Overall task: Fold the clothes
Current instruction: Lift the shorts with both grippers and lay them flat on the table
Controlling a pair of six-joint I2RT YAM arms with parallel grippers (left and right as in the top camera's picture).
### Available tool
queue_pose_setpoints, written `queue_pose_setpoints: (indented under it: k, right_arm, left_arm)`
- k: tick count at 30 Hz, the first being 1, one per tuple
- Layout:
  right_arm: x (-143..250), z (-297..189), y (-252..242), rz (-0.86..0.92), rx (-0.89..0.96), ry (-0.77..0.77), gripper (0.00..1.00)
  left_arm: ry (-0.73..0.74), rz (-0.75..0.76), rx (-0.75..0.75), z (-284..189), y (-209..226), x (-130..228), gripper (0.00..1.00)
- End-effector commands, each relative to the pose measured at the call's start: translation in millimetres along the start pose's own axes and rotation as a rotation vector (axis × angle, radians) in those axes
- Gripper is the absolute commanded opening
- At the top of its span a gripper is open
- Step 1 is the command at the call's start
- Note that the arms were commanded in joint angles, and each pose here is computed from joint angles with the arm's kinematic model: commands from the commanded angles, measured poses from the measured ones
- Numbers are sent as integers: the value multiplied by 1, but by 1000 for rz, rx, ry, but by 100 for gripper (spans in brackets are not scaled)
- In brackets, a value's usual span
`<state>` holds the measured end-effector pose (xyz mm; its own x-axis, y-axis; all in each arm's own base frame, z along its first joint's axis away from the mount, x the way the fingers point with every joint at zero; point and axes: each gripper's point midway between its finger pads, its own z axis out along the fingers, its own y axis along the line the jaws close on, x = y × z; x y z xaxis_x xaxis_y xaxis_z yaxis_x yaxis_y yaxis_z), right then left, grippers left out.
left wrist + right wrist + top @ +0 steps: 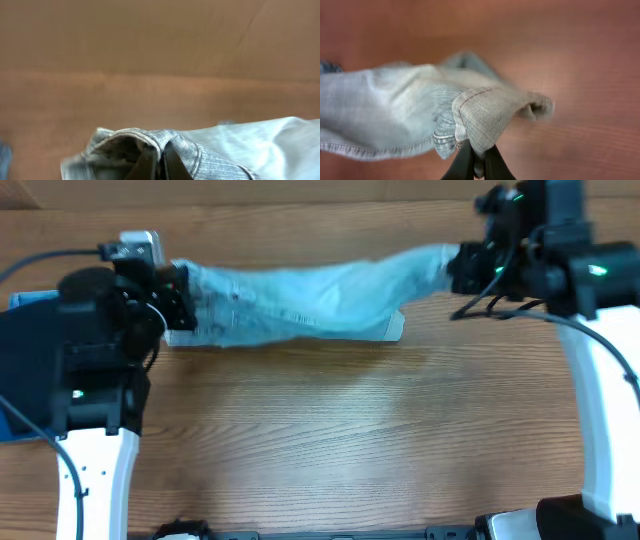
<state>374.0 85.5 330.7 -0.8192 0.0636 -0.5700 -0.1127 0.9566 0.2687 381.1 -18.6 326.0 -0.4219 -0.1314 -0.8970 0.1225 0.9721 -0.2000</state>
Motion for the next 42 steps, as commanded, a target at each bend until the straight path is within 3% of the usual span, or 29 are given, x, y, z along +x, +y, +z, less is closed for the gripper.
queue_pose_setpoints:
  k: [1, 10, 13, 18, 25, 27, 29, 32, 36, 39, 42]
  right_arm:
    - [-35, -72, -1, -23, 90, -196, 4]
    - [-51, -197, -7, 16, 225, -507, 4]
    - [-50, -203, -8, 28, 234, -522, 4]
    - [-50, -157, -18, 37, 265, -382, 4]
    - [-46, -8, -57, 76, 328, 5, 4]
    - [-59, 40, -79, 98, 347, 35, 4]
    - [-88, 67, -98, 107, 346, -44, 4]
    - [-154, 50, -118, 133, 288, -310, 4]
    - [-197, -46, -150, 236, 313, -595, 4]
    - [-180, -58, -162, 267, 315, -548, 4]
    - [-137, -37, -168, 315, 339, -360, 5]
  left_arm:
    - [-95, 60, 26, -33, -18, -52, 4]
    - [-138, 129, 382, -109, -99, -96, 4]
    - [-164, 138, 369, -115, -99, -104, 4]
    - [-57, 79, 346, -81, -86, -86, 4]
    - [205, -31, 289, 40, -50, -30, 4]
    - [189, -7, 237, 87, -37, -26, 4]
    - [78, 41, 221, 125, -34, -43, 4]
    - [-214, -6, 225, 140, -41, -120, 4]
    - [-472, 24, 268, 85, -62, -217, 4]
    - [-361, 48, 230, 80, -60, -207, 4]
    - [-85, -10, 184, 101, -46, -141, 4]
